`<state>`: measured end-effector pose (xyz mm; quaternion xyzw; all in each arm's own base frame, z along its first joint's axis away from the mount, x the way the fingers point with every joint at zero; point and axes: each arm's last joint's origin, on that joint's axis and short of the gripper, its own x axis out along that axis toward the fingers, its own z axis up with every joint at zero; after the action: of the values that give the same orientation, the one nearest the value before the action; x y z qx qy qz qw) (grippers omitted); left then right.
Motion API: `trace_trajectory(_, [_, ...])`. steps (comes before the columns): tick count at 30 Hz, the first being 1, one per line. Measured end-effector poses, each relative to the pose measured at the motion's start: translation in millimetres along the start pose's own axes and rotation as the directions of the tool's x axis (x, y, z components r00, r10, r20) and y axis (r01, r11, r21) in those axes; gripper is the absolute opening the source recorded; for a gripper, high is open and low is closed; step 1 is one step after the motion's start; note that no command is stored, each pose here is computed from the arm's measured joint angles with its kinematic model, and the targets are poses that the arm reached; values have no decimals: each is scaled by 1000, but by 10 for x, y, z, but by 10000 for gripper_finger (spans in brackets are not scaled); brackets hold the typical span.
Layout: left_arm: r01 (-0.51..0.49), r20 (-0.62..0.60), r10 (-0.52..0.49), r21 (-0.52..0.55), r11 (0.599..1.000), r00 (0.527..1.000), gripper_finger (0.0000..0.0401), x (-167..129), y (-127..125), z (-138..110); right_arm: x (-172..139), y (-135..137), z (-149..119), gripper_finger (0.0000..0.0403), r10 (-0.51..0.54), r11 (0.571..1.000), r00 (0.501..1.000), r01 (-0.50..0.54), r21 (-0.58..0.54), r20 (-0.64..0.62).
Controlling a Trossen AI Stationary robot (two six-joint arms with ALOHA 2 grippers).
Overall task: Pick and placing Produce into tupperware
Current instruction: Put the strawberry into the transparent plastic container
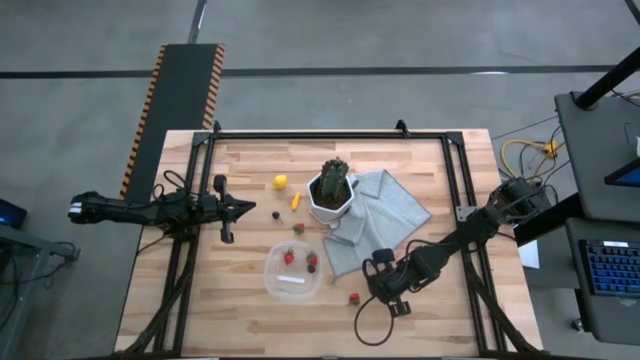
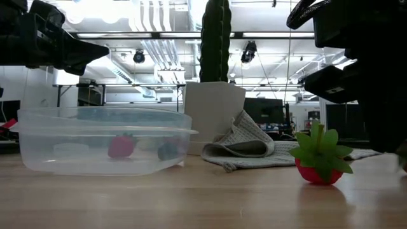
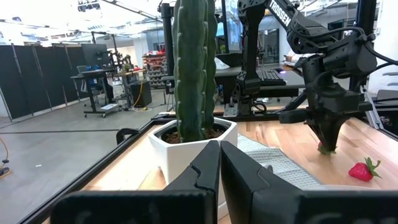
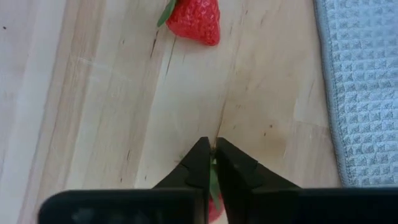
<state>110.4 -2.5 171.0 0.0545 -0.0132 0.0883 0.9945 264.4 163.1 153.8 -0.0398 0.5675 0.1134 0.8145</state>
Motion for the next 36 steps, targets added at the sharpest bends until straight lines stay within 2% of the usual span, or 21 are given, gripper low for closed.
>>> trace_trajectory(11, [0,0,0,0,1000,1000,0,0,0,0,-8,-10,-2,9,-17,1000,1000,17,17,-10])
trace_trajectory(19, [0,0,0,0,1000,1000,0,0,0,0,-159,-13,144,8,-72,997,997,72,-19,6])
trace_trajectory(28, [0,1,0,0,1000,1000,0,0,0,1,-383,-201,511,8,-145,984,978,158,-82,147])
trace_trajectory(36, [0,2,0,0,1000,1000,0,0,0,2,-529,-418,879,8,-111,978,926,167,-127,360])
